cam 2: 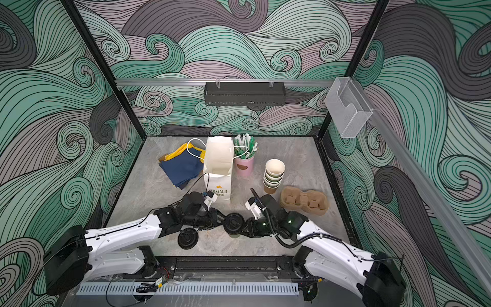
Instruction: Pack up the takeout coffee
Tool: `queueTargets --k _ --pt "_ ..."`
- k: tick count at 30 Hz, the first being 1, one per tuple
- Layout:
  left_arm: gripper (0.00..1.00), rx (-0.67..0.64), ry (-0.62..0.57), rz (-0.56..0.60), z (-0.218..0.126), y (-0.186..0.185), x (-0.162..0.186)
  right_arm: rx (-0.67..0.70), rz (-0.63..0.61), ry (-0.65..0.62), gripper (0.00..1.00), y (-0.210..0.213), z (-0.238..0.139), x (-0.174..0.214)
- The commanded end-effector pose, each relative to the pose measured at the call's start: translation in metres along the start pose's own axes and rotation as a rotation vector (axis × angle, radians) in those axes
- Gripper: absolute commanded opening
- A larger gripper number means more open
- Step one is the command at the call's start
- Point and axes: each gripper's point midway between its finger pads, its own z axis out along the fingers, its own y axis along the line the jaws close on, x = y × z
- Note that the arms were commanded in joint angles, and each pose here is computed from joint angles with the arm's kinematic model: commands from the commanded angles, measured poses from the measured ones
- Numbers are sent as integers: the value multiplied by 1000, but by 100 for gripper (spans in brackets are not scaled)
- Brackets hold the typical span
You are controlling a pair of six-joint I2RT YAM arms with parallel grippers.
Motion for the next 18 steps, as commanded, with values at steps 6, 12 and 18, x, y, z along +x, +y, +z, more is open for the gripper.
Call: queueTargets --k 6,12,18 --pt "33 -233 75 -58 5 62 24 342 118 68 22 -79 6 27" --pt "33 -232 77 -54 5 62 24 339 124 76 22 -75 6 27" --pt "33 -229 76 -54 4 60 24 130 61 -90 30 -21 -9 -8"
